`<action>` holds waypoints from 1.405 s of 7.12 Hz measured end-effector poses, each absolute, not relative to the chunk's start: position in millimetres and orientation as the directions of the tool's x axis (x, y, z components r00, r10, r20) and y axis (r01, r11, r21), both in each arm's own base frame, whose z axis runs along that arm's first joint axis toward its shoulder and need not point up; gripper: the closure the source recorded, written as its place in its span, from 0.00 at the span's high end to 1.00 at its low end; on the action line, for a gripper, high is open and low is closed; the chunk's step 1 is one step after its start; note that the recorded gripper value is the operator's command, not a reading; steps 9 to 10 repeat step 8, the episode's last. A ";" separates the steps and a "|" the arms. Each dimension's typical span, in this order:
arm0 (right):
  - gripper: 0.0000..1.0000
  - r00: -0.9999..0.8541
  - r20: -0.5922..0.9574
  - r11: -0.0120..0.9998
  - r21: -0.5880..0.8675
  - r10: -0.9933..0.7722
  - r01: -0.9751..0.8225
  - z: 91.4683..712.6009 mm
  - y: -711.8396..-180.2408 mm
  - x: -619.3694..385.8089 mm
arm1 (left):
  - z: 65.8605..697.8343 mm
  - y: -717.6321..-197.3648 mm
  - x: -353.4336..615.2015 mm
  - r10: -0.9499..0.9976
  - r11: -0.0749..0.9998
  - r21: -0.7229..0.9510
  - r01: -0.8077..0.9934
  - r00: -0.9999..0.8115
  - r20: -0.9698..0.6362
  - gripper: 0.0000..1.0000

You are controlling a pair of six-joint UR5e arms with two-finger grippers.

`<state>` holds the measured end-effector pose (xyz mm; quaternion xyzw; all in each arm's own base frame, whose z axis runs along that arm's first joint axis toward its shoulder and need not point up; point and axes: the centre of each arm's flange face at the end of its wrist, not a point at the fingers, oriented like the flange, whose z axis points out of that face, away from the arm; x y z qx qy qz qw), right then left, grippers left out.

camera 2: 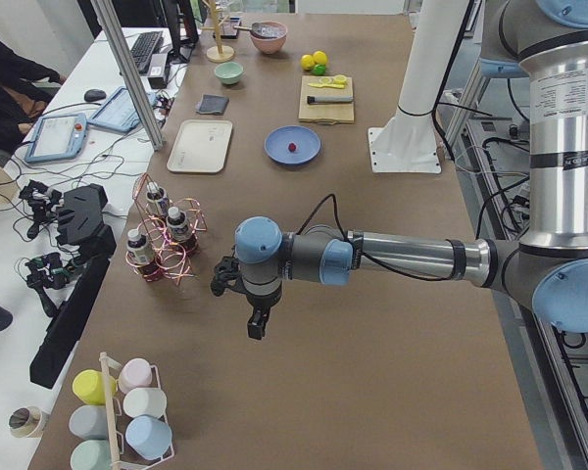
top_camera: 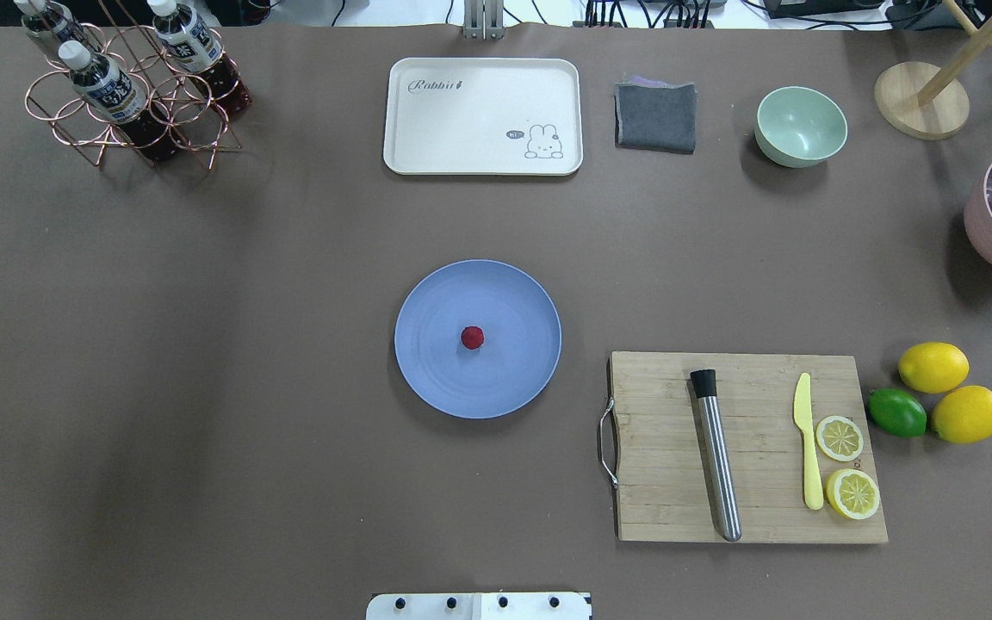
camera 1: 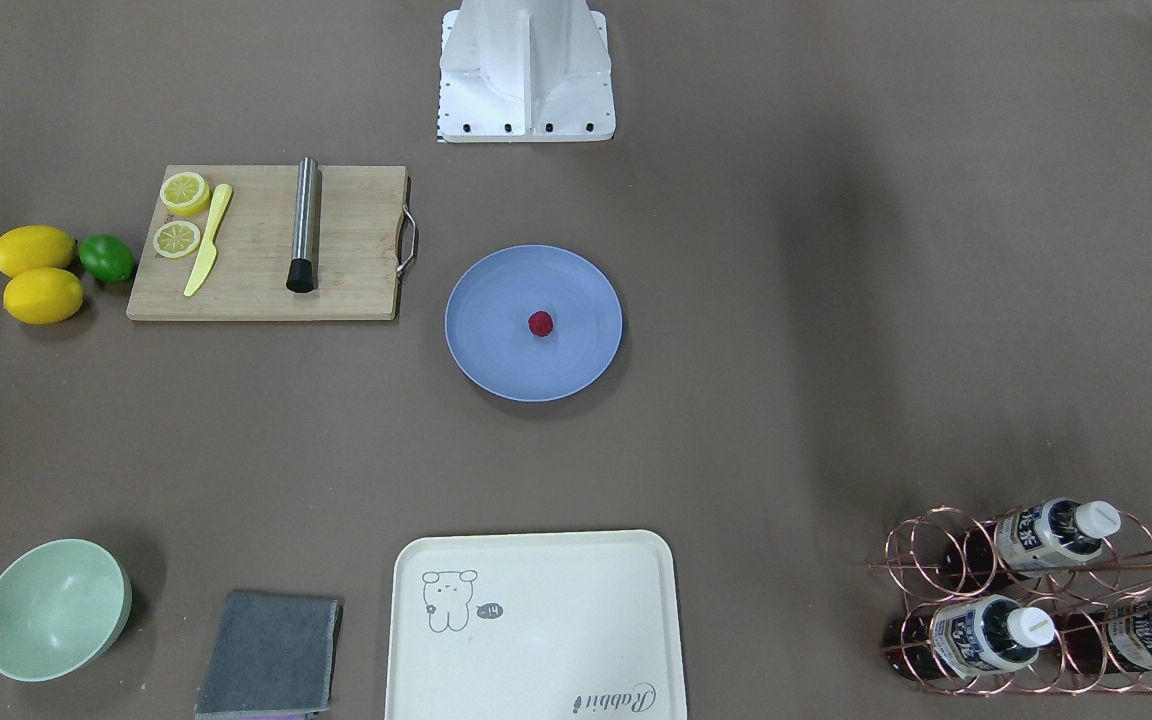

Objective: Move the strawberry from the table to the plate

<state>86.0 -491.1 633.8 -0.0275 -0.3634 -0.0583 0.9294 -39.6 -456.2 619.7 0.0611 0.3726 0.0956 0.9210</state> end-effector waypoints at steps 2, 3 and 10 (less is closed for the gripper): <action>1.00 0.727 0.682 0.993 -0.019 -0.074 0.119 637.8 -488.7 88.6 | 618.7 -457.2 -39.8 0.221 0.974 0.184 -0.128 0.705 -0.674 0.98; 1.00 0.724 0.686 0.993 -0.024 -0.070 0.118 639.9 -488.7 88.5 | 618.7 -457.3 -39.9 0.220 0.975 0.184 -0.129 0.705 -0.674 0.98; 1.00 0.722 0.689 0.993 -0.022 -0.069 0.116 639.0 -492.5 88.6 | 620.9 -461.6 -39.7 0.216 0.976 0.179 -0.128 0.705 -0.675 0.98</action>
